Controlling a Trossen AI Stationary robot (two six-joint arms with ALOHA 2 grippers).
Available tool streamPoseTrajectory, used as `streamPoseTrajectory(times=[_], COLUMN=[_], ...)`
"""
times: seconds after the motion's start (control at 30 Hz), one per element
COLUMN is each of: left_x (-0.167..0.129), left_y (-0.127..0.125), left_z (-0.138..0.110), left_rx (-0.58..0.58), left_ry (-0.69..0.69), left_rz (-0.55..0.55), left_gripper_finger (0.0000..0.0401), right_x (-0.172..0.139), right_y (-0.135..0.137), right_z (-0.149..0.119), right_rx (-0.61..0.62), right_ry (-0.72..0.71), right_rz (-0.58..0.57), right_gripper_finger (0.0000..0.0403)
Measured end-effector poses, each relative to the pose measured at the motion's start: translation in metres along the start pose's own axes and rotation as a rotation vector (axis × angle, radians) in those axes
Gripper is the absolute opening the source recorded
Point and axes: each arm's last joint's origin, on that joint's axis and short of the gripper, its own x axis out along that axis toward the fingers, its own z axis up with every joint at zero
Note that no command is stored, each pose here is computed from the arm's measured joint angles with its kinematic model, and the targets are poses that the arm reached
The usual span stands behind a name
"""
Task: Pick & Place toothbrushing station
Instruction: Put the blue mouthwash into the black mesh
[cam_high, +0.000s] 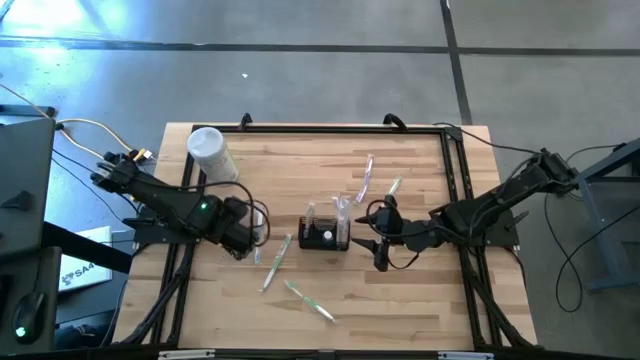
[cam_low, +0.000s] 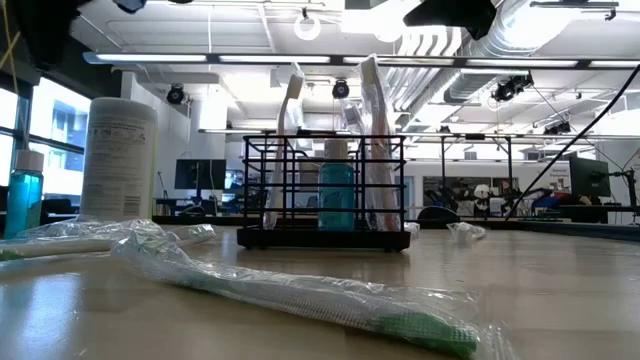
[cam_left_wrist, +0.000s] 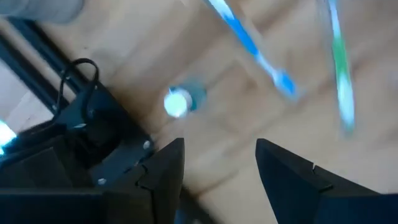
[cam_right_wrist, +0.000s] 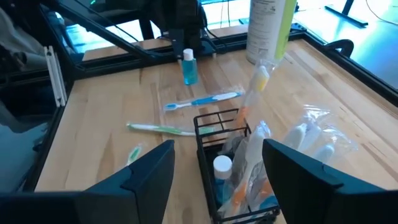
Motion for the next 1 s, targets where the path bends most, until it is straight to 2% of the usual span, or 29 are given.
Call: streamPoseTrajectory(times=[0.1,0.2,0.37,0.5,0.6,0.77,0.87,1.0], left_x=[0.0,0.001,0.001,-0.004,-0.01,-0.01,-0.002,0.014], left_y=[0.001,-0.001,0.0,0.006,0.017,0.048,0.064,0.069], left_z=[0.002,0.002,0.001,0.0,-0.001,-0.002,-0.005,-0.01], left_rx=[-0.168,-0.259,-0.336,-0.354,-0.377,-0.516,-0.607,-0.671], left_ry=[-0.074,-0.06,-0.044,-0.041,-0.045,-0.045,-0.02,0.036], left_rz=[0.024,0.017,0.016,-0.008,-0.054,-0.102,-0.097,-0.052], left_gripper_finger=[0.0194,0.0194,0.0194,0.0193,0.0193,0.0193,0.0193,0.0193], right_x=[0.0,0.0,0.0,0.0,0.0,0.0,0.0,0.0], right_y=[0.0,0.0,-0.001,-0.001,-0.002,-0.002,-0.002,-0.002], right_z=[0.0,0.0,-0.001,-0.002,-0.003,-0.004,-0.004,-0.003], right_rx=[0.001,-0.015,-0.041,-0.067,-0.079,-0.098,-0.106,-0.121], right_ry=[-0.001,0.001,0.015,0.025,0.029,0.036,0.035,0.031], right_rz=[-0.002,-0.002,-0.006,-0.008,-0.01,-0.012,-0.015,-0.013], right_gripper_finger=[0.0235,0.0235,0.0235,0.0235,0.0235,0.0235,0.0235,0.0235])
